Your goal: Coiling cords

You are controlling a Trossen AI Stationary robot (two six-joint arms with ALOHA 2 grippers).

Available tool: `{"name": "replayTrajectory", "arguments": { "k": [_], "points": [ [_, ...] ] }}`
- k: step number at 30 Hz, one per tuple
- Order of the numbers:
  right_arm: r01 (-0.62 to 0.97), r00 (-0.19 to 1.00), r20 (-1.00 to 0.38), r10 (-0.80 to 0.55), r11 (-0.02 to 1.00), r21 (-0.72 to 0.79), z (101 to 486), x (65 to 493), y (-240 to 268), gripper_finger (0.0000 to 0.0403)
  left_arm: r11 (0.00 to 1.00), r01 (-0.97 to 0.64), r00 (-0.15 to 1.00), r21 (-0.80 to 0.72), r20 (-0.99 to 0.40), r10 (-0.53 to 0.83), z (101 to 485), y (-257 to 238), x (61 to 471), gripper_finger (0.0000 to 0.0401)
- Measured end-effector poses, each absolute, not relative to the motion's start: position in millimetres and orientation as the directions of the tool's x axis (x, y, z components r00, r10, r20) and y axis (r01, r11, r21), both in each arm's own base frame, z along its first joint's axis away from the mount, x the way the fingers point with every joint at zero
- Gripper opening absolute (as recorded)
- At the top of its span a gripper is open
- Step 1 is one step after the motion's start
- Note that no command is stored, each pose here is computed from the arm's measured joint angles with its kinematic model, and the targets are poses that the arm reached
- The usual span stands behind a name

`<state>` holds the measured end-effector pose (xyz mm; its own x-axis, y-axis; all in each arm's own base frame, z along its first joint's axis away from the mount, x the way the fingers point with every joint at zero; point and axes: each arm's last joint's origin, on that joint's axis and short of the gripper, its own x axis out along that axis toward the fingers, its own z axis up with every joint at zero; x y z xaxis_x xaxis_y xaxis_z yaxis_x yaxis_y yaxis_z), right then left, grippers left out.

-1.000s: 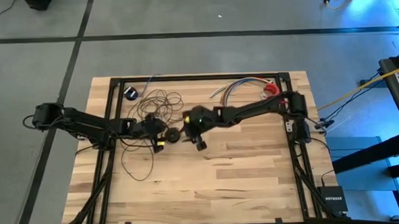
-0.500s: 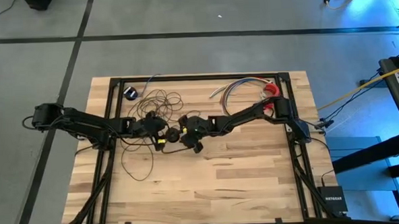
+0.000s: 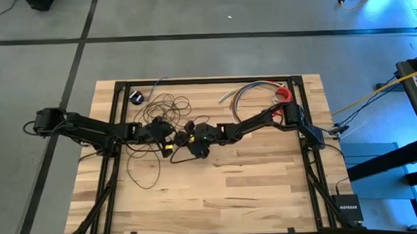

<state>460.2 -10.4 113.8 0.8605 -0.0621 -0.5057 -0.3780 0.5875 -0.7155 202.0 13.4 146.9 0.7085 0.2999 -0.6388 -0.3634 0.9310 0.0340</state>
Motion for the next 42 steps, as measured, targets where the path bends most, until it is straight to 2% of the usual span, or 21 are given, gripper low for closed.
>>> {"name": "replayTrajectory", "arguments": {
  "k": [13,18,26,32,36,42],
  "points": [
    [-0.380,0.845,-0.522,-0.113,0.558,-0.737,113,458,-30,0.0049,0.930,-0.366,0.709,0.031,-0.638,0.300,147,13,202,0.0253],
    [-0.365,0.856,-0.506,-0.110,0.565,-0.740,116,459,-33,0.0011,0.929,-0.368,0.711,0.027,-0.636,0.300,147,13,202,0.0253],
    [-0.255,0.854,-0.493,-0.169,0.690,-0.678,125,460,-37,0.0003,0.927,-0.375,0.711,0.018,-0.636,0.300,147,13,202,0.0253],
    [-0.199,0.852,-0.498,-0.164,0.778,-0.596,151,453,-39,0.0002,0.922,-0.387,0.718,-0.003,-0.629,0.299,150,13,201,0.0253],
    [-0.181,0.840,-0.525,-0.138,0.840,-0.511,165,446,-48,0.0001,0.919,-0.394,0.727,-0.019,-0.618,0.299,161,13,199,0.0253],
    [-0.186,0.785,-0.612,-0.092,0.908,-0.375,158,439,-61,0.0001,0.923,-0.378,0.755,-0.075,-0.602,0.260,176,9,191,0.0253]
  ]
}}
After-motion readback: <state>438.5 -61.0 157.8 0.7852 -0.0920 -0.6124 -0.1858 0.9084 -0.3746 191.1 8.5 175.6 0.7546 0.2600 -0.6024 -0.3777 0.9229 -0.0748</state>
